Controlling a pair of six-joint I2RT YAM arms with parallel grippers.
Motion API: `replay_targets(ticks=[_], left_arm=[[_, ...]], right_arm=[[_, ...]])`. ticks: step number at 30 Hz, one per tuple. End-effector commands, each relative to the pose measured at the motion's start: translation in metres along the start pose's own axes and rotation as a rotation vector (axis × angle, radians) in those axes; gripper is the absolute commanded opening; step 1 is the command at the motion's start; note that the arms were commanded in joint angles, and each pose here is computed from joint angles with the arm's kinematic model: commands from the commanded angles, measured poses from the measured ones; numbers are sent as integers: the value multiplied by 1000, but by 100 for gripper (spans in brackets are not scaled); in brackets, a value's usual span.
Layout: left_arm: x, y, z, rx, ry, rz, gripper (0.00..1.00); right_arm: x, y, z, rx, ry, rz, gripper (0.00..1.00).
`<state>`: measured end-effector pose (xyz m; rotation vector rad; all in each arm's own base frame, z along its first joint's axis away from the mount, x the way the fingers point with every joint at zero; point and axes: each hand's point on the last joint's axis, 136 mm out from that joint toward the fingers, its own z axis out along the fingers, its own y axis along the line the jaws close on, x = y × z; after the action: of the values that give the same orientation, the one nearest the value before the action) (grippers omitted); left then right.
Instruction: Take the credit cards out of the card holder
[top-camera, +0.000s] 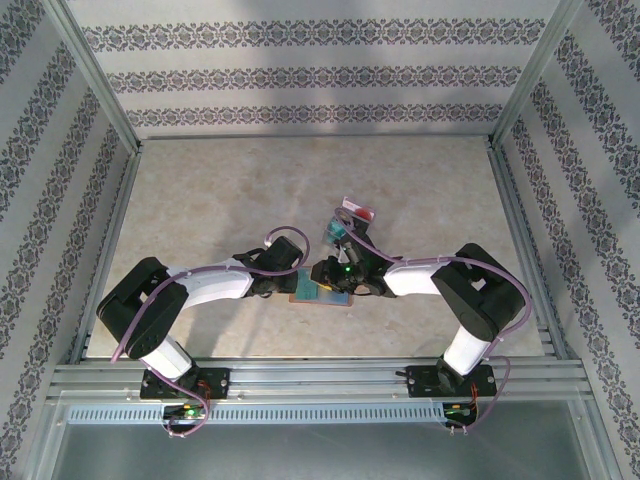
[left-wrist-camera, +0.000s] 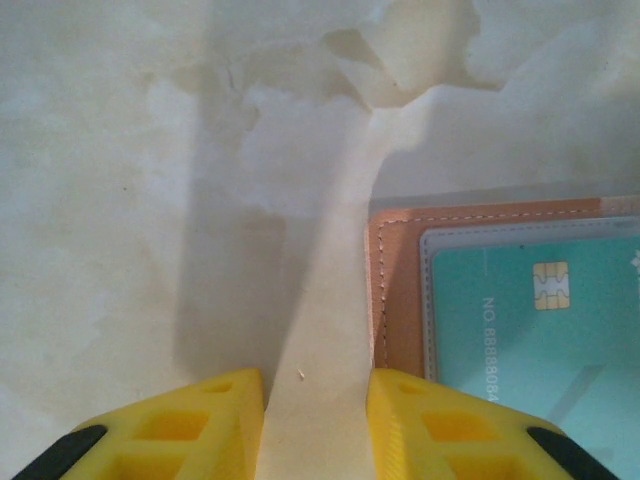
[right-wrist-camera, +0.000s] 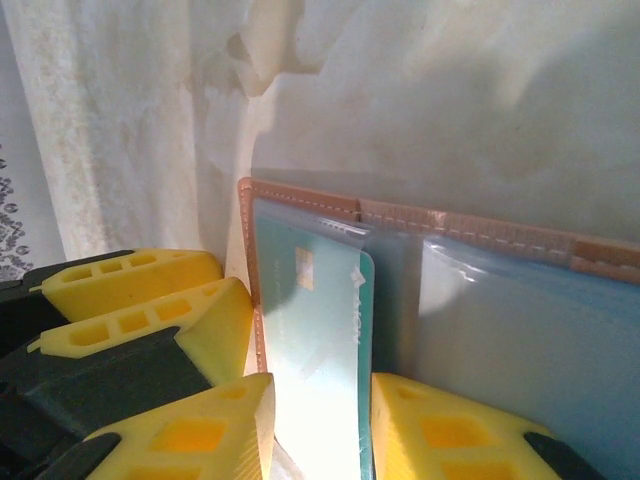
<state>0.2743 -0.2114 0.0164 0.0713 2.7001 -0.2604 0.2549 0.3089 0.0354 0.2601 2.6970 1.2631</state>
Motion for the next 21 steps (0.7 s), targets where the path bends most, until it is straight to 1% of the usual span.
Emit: replay_targets(ticks=[1,4,7,12,21], left_arm=[[25,-17,12,91,105,-4,33],[24,-18,12,95,105,-3,33],[24,-20,13,98,105,0,31],[23,-23,13,103,103,1,31],[21,-20,10,88,94,-5,31]], right_arm=[[-3,24,-7,-103,-14,-28,29],[-2,24,-8,-106,-14,-33,28],[-2,26,-7,-115,-12,-37,27],[-1,26,-5,-123,-6,-44,25],[1,18,-6,-108,-6,-41,11]])
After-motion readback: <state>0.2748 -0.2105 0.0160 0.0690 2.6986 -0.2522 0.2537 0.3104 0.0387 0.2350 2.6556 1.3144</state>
